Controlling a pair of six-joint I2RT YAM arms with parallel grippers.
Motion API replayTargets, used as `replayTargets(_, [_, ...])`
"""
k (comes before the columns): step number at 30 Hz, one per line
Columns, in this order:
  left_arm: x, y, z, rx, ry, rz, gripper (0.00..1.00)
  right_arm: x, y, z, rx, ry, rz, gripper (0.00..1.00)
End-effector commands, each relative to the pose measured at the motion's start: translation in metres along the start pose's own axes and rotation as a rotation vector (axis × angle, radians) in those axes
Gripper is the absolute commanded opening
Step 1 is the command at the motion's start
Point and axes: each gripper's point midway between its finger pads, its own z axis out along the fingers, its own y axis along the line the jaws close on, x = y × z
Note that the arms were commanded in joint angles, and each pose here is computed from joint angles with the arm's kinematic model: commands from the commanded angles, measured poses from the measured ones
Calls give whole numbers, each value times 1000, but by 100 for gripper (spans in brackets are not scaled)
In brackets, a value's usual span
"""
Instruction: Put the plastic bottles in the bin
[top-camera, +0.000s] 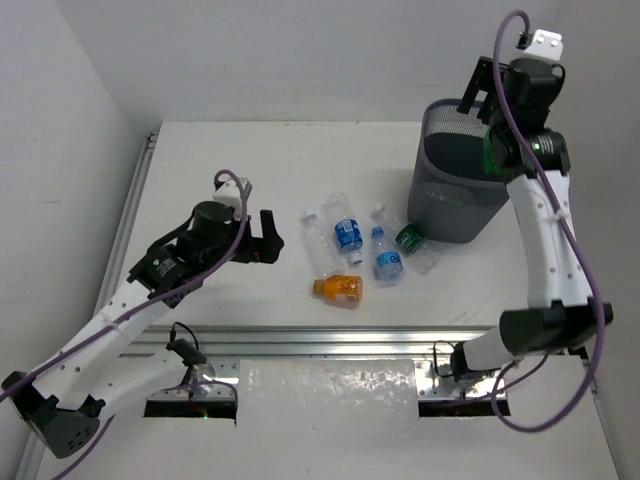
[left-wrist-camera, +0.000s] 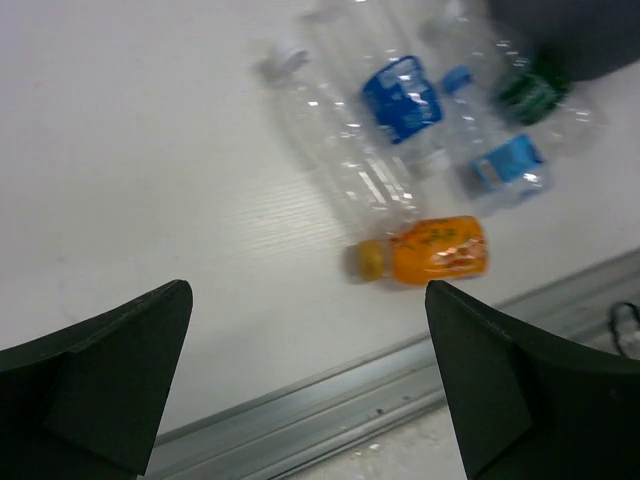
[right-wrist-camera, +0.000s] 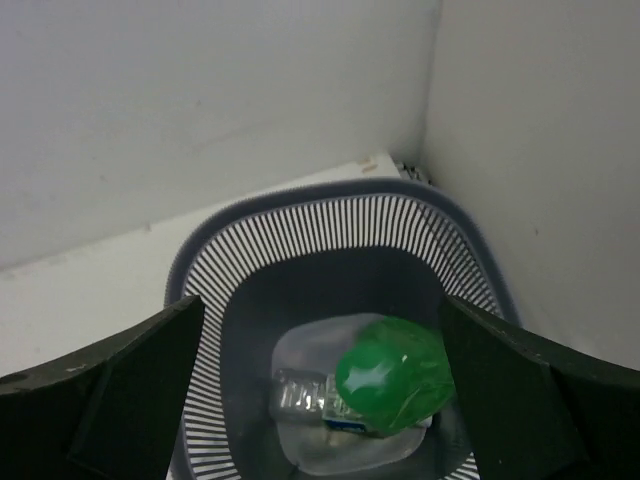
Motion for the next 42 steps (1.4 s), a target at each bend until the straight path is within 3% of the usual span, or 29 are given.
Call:
replayTargets(1, [-6, 41, -1, -218, -61, 29, 100, 7, 11, 2, -39, 102, -55, 99])
replayTargets(2, [1, 49, 2, -253, -55, 22, 100, 7, 20, -4, -81, 114, -56, 99])
replayTargets(3, [1, 57, 4, -298, -80, -11, 100, 2, 52, -23, -253, 104, -55, 99])
replayTargets(5, [9, 66, 9, -332, -92, -34, 100, 20, 131, -75, -600, 91, -224, 99])
replayTargets(7, [5, 72, 3, -374, -109, -50, 100, 48, 161, -118, -744, 87, -434, 99])
replayTargets(9, [-3, 88, -12, -468, -170, -94, 100, 119, 194, -163, -913, 177, -587, 99])
replayTargets(14, [-20, 115, -61, -563, -353, -236, 100, 271, 205, -227, -1113, 421, -843, 99])
replayTargets(20, [-34, 119, -99, -509, -525, -331, 100, 366, 218, -246, -1158, 535, -1036, 97])
replayTargets(25, [-33, 117, -95, -500, -507, -317, 100, 413, 210, -244, -1124, 652, -1140, 93])
replayTargets(33, [-30, 112, -81, -490, -452, -276, 100, 459, 181, -229, -1025, 720, -1247, 92])
replayTargets(37, [-32, 111, -83, -482, -466, -280, 100, 471, 168, -234, -1013, 770, -1229, 80])
replayTargets(41, [-31, 111, -83, -475, -467, -278, 100, 471, 160, -242, -1010, 788, -1187, 45])
replayTargets(42, [-32, 111, -83, -475, -467, -278, 100, 462, 162, -246, -1022, 769, -1169, 42])
